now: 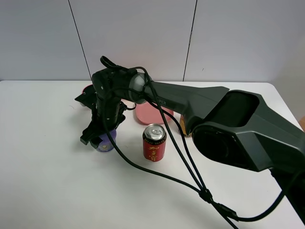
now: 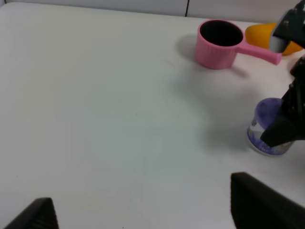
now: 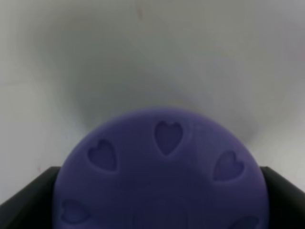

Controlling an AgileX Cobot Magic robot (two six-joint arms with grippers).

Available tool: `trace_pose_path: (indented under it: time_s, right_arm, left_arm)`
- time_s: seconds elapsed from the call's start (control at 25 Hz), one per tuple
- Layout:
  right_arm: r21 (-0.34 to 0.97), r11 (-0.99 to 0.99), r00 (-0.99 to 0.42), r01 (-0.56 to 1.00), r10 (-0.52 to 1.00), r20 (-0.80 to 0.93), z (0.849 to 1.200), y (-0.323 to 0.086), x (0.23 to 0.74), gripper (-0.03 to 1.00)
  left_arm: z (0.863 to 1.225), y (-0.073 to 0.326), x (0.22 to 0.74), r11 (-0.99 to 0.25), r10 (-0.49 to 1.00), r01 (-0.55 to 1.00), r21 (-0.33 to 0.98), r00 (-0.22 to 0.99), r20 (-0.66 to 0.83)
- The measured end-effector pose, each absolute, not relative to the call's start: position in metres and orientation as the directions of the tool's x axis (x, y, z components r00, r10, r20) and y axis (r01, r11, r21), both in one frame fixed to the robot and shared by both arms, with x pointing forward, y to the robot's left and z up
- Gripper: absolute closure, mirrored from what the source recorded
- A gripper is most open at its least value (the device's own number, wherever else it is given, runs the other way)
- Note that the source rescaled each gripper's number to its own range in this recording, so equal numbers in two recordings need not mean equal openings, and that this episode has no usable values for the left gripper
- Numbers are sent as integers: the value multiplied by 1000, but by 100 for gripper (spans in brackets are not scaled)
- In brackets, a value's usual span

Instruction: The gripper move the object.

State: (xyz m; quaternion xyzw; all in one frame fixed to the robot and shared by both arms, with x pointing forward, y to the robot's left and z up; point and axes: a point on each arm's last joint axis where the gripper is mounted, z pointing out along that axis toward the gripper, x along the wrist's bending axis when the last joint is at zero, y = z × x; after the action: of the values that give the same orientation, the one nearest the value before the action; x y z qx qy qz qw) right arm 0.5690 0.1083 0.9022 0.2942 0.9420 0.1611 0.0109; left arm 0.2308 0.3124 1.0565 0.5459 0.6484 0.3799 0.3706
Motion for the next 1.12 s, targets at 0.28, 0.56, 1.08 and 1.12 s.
trace_pose_path:
  time_s: [0.28, 0.56, 1.08, 1.12]
  right_arm:
    - [324, 749, -806, 578, 587, 82, 905, 109, 570, 12]
    - [473, 702, -790, 532, 613, -22, 1008, 92, 567, -3]
    - [762, 493, -436, 420, 846, -306, 1241, -67, 543, -3]
    - [760, 491, -380, 426, 859, -342, 1251, -84, 540, -3]
  left_arm:
    - [1056, 312, 231, 115, 989, 426, 897, -129, -66]
    - [1056, 312, 231, 115, 989, 426, 897, -129, -66]
    - [1056, 312, 231, 115, 989, 427, 897, -130, -66]
    - [1056, 312, 231, 115, 989, 427, 897, -130, -66]
